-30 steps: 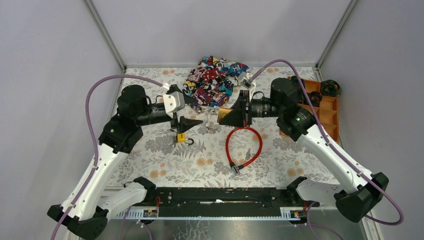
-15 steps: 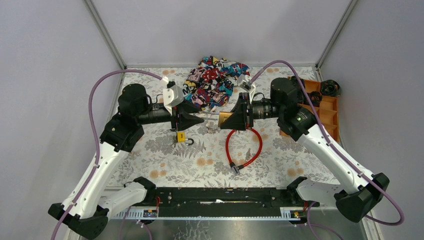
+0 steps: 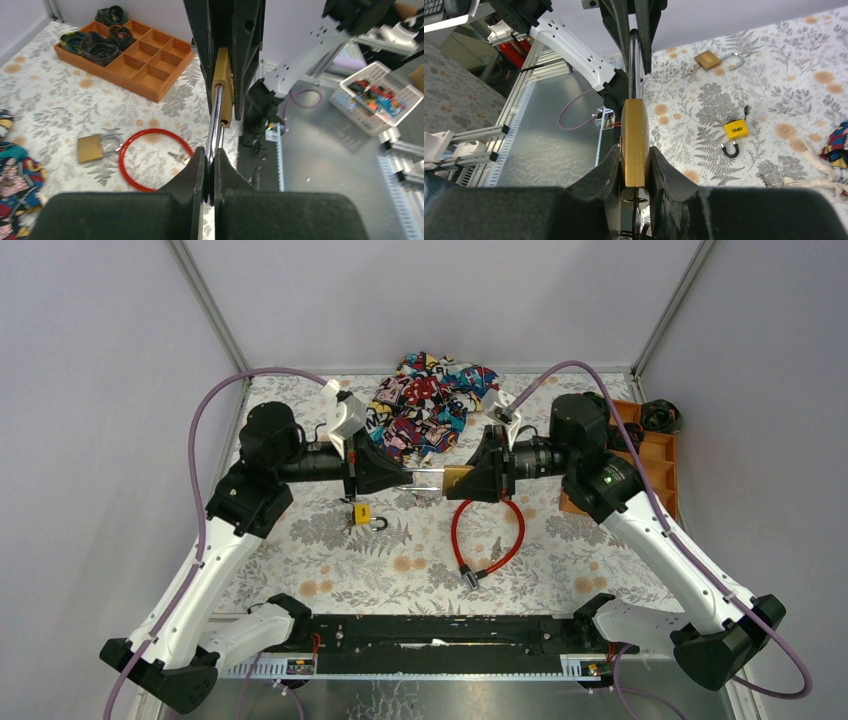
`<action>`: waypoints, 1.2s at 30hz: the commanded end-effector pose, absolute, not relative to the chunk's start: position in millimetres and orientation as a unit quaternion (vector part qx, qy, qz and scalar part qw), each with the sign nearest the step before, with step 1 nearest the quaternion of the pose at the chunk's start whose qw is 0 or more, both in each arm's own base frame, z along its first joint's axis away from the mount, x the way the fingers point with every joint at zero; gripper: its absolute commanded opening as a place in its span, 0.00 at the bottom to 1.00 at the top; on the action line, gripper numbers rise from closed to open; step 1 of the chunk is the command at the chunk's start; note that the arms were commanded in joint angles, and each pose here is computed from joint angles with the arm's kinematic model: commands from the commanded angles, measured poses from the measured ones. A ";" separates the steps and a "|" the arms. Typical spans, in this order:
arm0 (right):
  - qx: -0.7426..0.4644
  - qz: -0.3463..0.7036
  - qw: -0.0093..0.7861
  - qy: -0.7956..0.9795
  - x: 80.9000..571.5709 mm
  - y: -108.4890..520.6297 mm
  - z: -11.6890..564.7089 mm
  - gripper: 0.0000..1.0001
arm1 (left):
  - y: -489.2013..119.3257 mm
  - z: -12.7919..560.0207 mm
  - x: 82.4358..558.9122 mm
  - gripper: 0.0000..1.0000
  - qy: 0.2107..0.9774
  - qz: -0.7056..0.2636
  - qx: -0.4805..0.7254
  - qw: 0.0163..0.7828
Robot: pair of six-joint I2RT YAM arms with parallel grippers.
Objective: Lock with the key
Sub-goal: Lock the lock.
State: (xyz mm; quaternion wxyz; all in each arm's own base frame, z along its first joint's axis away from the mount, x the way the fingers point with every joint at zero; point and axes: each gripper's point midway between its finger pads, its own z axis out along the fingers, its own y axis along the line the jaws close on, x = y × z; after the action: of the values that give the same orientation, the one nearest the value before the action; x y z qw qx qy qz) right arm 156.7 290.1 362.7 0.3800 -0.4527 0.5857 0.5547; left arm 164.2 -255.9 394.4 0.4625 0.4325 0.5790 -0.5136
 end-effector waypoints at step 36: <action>-0.250 0.603 0.494 0.575 226.2 309.7 420.2 0.00 | -366.4 383.1 132.6 0.00 0.512 -0.610 0.398 0.454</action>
State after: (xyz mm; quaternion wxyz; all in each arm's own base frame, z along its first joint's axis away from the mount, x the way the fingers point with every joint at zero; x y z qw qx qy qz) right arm 166.9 278.9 443.1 0.4899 -0.3746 0.5005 0.6076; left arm 160.6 -302.6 468.6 0.5954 0.3340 0.4601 -0.5677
